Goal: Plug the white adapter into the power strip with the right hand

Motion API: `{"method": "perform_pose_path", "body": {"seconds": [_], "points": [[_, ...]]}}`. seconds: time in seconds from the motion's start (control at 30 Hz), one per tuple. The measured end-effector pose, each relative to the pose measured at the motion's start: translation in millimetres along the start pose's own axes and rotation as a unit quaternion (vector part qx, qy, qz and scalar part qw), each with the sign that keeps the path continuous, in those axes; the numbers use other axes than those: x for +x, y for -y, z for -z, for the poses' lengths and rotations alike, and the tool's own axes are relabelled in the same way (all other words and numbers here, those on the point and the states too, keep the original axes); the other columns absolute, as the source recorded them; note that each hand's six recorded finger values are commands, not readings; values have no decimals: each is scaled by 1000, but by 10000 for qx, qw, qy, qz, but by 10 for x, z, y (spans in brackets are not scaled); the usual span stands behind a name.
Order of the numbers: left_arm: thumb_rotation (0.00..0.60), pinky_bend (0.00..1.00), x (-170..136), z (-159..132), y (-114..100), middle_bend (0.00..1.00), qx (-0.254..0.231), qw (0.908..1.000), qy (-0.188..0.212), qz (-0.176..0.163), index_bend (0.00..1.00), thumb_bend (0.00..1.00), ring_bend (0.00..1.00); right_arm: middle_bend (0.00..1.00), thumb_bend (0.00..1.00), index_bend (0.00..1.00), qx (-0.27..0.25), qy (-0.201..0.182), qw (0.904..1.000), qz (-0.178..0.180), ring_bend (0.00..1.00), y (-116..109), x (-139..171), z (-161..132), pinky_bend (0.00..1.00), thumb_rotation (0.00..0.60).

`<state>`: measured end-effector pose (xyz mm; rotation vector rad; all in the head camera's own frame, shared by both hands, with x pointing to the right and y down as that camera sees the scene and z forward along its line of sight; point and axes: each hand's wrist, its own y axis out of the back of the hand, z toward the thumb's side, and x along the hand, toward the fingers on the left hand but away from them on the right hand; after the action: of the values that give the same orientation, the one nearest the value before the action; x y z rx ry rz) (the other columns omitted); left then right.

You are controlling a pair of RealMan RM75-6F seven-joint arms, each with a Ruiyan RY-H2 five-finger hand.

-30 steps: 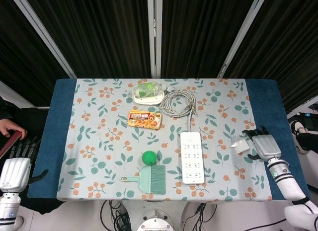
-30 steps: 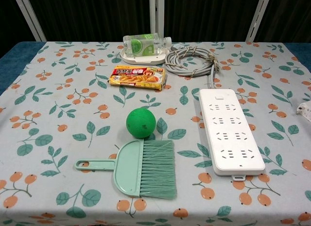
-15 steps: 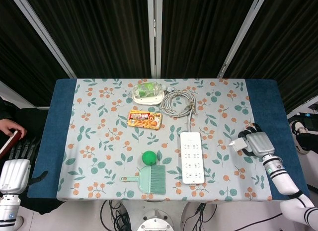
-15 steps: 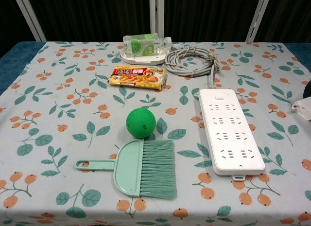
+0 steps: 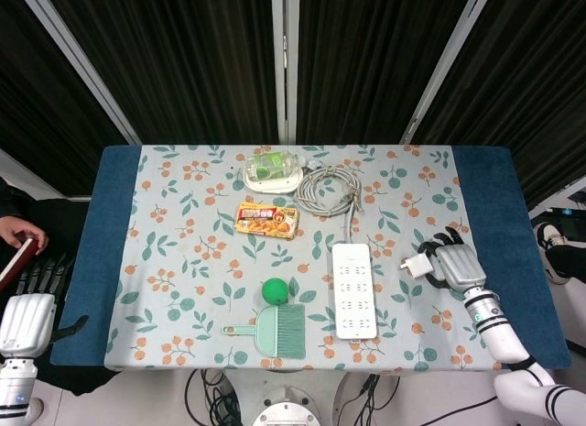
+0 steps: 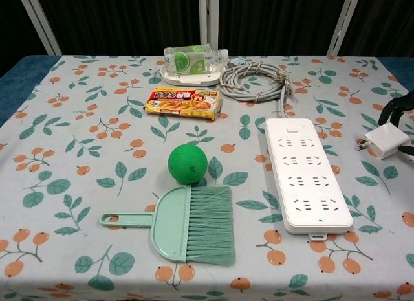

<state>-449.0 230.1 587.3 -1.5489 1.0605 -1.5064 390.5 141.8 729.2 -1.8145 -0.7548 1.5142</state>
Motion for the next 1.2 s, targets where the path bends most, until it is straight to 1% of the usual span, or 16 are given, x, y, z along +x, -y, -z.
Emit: {"method": "perform_pose_path", "body": {"seconds": [0.13, 0.33, 0.43, 0.5, 0.53, 0.57, 0.6, 0.67, 0.7, 0.73, 0.87, 0.93, 1.03, 1.2], "points": [[600, 0, -13, 39, 14, 0, -31, 10000, -26, -3, 0, 133, 0, 402, 261, 468, -110, 149, 9998, -7, 164, 25, -1, -150, 0, 600], [600, 0, -11, 80, 56, 0, -84, 10000, -46, 16, 0, 133, 0, 389, 260, 429, -302, 541, 9981, -29, 164, 94, 68, -150, 0, 600], [600, 0, 3, 71, 75, 0, -108, 9999, -4, 25, 0, 133, 0, 337, 250, 328, -502, 672, 9964, -79, 154, 174, 121, -155, 0, 600], [600, 0, 5, 71, 74, 0, -109, 9999, 11, 16, 0, 133, 0, 277, 242, 231, -566, 681, 9960, -95, 122, 195, 156, -163, 0, 600], [600, 0, 4, 75, 71, 0, -111, 9999, 9, 5, 0, 133, 0, 229, 235, 155, -575, 675, 9960, -102, 85, 195, 173, -162, 0, 600], [600, 0, 3, 79, 69, 0, -113, 9999, 4, -2, 0, 133, 0, 201, 230, 112, -569, 664, 9961, -108, 59, 192, 191, -158, 0, 600], [600, 0, 2, 83, 68, 0, -115, 9999, 0, -5, 0, 133, 0, 179, 220, 80, -537, 643, 9964, -104, 40, 180, 215, -152, 0, 600], [600, 0, -2, 85, 73, 0, -124, 9999, 0, -8, 0, 133, 0, 164, 183, 59, -459, 593, 9972, -58, 30, 152, 245, -151, 0, 600], [600, 0, -5, 83, 76, 0, -130, 9999, 5, -7, 0, 133, 0, 169, 169, 66, -392, 541, 9978, -13, 30, 134, 263, -160, 0, 600], [600, 0, -9, 81, 82, 0, -137, 9999, 8, -6, 0, 133, 0, 185, 154, 93, -334, 495, 9982, 27, 30, 119, 278, -168, 0, 600], [600, 0, -22, 78, 89, 0, -156, 9999, 10, -17, 0, 133, 0, 255, 148, 340, 11, 235, 9994, 237, 39, 62, 326, -212, 0, 600], [600, 0, -31, 76, 90, 0, -162, 9999, 12, -23, 0, 133, 0, 269, 148, 397, 231, 134, 9992, 306, 43, 67, 335, -204, 0, 600], [600, 0, -50, 83, 89, 0, -168, 9999, -6, -29, 0, 133, 0, 277, 146, 417, 477, 58, 9983, 329, 43, 113, 330, -185, 0, 600], [600, 0, -72, 94, 85, 0, -176, 9998, -40, -35, 0, 133, 0, 287, 146, 425, 612, 10, 9975, 344, 43, 172, 293, -185, 0, 600]]}}
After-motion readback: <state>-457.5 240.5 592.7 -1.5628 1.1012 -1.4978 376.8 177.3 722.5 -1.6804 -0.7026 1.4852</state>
